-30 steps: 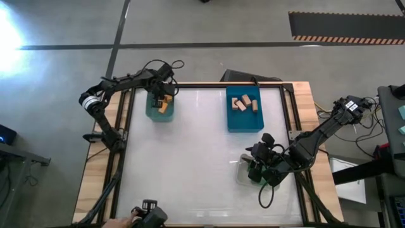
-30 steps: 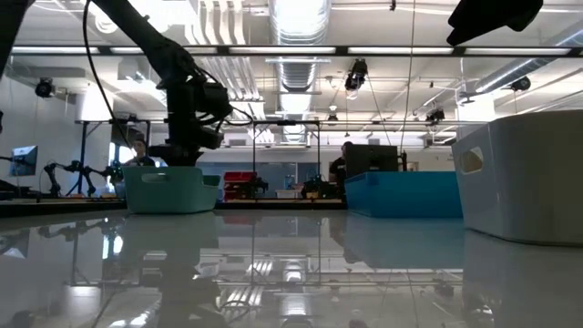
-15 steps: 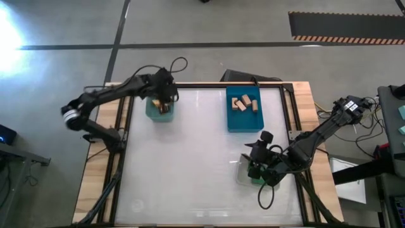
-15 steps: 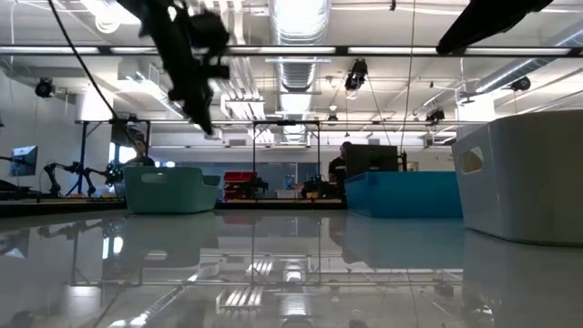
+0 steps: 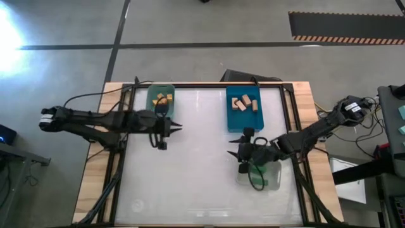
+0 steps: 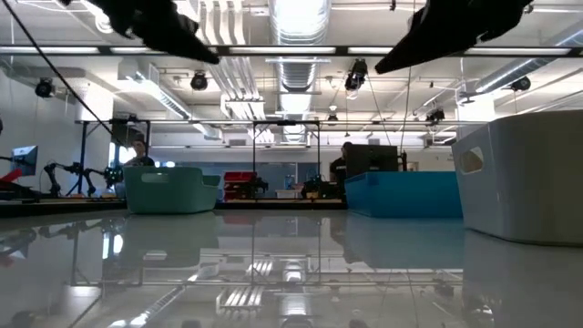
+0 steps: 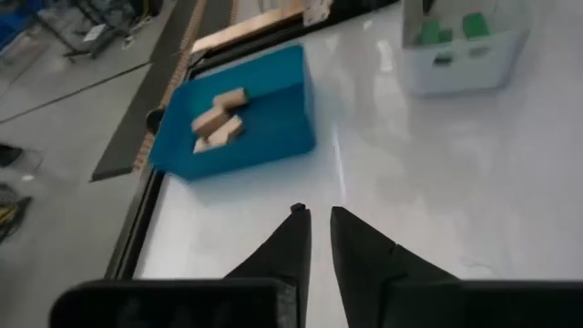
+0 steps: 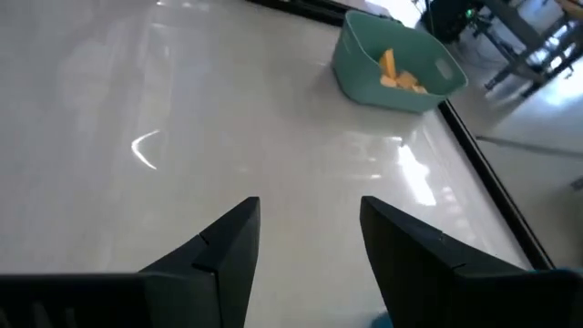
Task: Sort & place blocks by color
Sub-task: Return to Home Position
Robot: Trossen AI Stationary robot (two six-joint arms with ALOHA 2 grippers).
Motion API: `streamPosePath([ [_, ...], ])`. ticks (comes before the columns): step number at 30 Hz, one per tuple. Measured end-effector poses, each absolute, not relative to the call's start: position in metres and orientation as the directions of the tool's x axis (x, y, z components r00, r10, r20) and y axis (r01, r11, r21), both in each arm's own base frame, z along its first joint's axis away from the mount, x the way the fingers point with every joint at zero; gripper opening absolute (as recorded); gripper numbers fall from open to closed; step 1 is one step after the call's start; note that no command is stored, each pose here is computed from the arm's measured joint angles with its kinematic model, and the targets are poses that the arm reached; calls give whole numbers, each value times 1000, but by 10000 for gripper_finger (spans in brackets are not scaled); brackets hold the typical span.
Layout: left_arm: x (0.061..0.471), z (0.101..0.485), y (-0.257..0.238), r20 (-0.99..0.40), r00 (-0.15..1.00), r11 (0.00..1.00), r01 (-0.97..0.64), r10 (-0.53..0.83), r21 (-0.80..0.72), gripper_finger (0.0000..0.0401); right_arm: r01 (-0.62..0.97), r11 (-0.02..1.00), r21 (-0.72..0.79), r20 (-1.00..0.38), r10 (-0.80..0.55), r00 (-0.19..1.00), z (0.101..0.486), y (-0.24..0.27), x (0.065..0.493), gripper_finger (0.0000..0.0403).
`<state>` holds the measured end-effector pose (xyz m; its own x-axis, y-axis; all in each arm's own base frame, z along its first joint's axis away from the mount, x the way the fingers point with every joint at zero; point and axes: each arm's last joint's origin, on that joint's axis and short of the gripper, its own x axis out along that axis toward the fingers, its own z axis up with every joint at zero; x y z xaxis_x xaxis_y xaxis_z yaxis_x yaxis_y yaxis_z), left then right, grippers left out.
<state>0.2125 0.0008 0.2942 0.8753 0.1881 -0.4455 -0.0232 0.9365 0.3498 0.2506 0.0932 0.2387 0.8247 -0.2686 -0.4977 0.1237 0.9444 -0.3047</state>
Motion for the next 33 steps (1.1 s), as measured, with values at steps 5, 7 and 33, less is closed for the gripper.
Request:
streamPosePath([
  [5,186,273,1,-422,879,944,-84,221,319,13,112,942,-317,-481,-262,837,231,62,252,182],
  [7,177,266,1,-393,893,949,-102,220,299,7,122,945,-304,-461,-258,849,228,49,249,182],
  [33,125,171,3,-173,960,958,-177,218,227,0,189,965,-185,-146,-217,965,190,-5,142,127],
])
